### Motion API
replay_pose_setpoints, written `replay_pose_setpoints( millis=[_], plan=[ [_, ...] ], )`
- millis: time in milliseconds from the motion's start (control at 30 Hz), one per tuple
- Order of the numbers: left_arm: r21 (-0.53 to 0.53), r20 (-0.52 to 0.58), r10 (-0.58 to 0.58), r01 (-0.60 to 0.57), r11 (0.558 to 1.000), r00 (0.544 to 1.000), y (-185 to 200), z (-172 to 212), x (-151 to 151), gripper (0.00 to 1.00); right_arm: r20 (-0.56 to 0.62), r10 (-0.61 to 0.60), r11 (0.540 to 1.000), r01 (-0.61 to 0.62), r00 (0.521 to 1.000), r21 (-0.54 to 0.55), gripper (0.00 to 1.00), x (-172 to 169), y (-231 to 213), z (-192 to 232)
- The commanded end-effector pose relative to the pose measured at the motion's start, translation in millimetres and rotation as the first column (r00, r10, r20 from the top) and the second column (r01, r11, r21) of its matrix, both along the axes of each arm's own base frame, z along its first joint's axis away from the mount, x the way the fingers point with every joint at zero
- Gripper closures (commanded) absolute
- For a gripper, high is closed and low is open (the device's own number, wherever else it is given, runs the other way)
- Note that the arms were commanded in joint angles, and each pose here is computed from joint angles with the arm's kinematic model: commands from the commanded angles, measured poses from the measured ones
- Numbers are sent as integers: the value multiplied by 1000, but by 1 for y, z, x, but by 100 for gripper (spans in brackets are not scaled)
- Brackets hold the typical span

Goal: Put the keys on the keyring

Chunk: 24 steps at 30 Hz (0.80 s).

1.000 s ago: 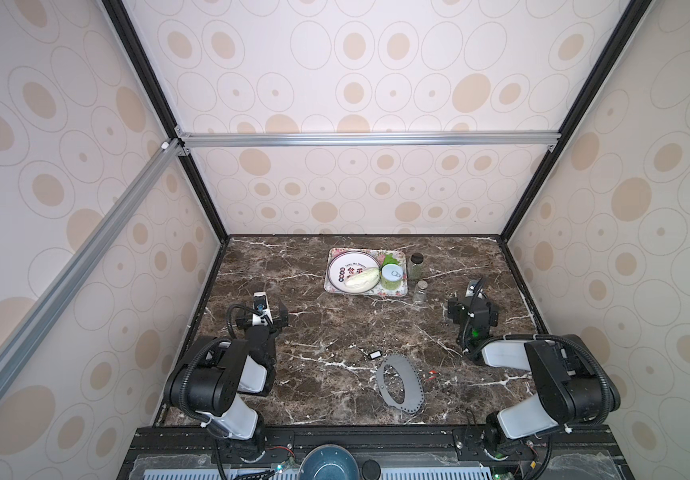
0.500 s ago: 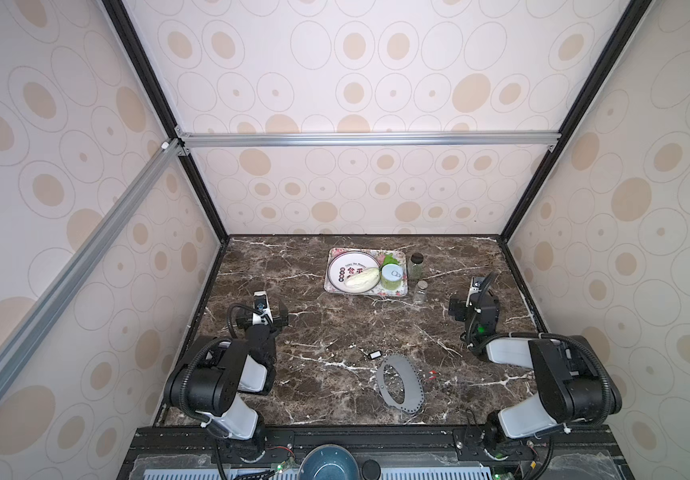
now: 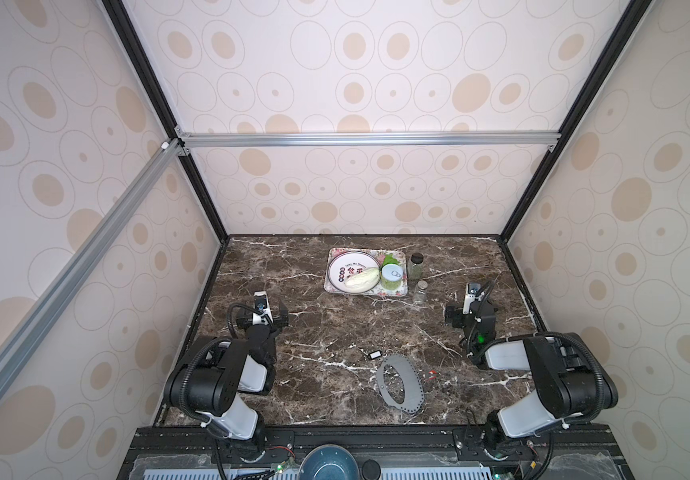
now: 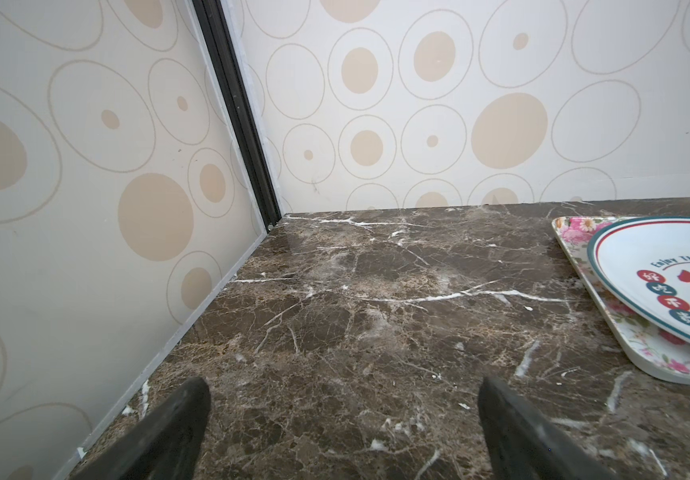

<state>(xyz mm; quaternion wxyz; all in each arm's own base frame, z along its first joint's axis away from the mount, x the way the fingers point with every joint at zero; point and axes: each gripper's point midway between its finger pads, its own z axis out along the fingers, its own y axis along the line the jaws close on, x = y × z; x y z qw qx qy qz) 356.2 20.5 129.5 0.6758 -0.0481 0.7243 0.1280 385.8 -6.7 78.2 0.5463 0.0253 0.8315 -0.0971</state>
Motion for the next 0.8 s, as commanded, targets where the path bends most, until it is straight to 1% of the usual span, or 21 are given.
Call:
replay_pose_setpoints(
  millis=[0,767],
  plan=[
    [-18,30,12,-12,1000,999,3,8,5,1,41,-23,1000,22,999,6,0,6,-3,12],
    [-29,9,3,-2,1000,1000,4,5,10,1,42,-23,1000,23,999,4,0,6,-3,13]
  ],
)
